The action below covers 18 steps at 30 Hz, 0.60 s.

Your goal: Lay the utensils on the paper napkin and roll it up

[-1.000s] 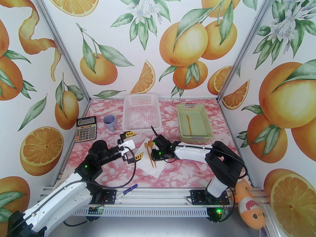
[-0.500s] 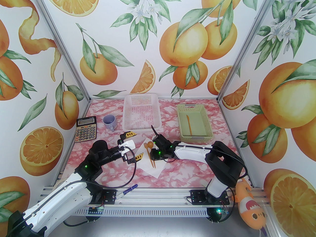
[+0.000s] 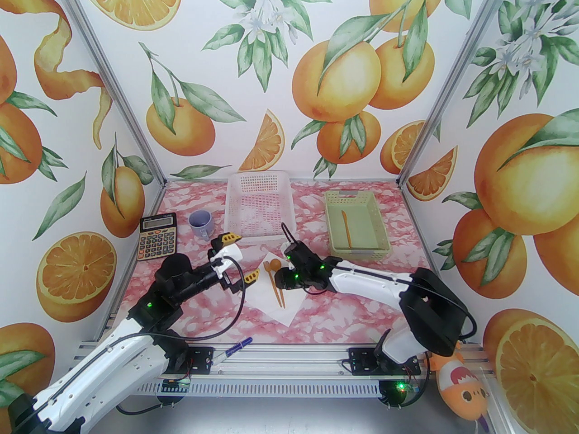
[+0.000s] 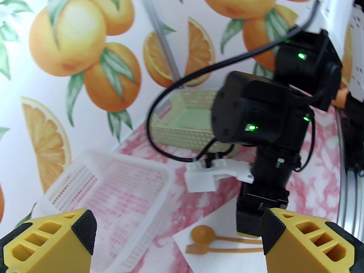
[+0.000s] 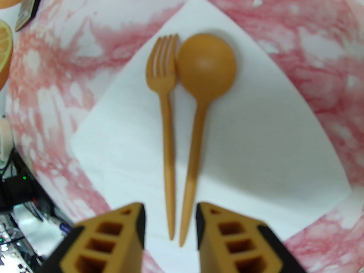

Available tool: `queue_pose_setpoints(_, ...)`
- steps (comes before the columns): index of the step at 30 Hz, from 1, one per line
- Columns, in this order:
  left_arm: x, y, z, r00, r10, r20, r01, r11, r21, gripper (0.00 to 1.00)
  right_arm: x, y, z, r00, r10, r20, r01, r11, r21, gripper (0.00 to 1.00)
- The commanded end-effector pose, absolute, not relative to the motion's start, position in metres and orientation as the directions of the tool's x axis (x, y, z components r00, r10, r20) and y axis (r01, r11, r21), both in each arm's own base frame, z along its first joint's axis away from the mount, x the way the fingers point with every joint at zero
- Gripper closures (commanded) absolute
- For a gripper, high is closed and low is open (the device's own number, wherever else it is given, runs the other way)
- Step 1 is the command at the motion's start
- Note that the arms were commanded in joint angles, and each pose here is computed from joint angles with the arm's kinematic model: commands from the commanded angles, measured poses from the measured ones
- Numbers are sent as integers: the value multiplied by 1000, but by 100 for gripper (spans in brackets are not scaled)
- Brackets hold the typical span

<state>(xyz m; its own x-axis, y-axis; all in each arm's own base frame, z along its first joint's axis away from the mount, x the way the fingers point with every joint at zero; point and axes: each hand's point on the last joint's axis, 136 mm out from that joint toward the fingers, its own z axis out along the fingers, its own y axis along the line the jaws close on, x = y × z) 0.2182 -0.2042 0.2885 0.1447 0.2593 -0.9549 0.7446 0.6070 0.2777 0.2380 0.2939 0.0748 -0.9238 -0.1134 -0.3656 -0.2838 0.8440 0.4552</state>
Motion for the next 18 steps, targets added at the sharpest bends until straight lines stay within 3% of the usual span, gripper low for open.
queue_pose_setpoints(1, 222, -190, 305, 66, 191, -979, 698, 692, 182, 0, 253, 280, 100, -901, -93, -424, -293, 850, 437, 59)
queue_pose_setpoints(12, 208, -198, 317, 22, 84, -996, 757, 650, 71, 0, 287, 234, 151, -846, -68, -529, -295, 886, 358, 43)
queue_pose_setpoints(18, 200, -199, 315, 50, 87, -995, 776, 623, 94, 0, 308, 207, 170, -828, -48, -559, -271, 907, 323, 37)
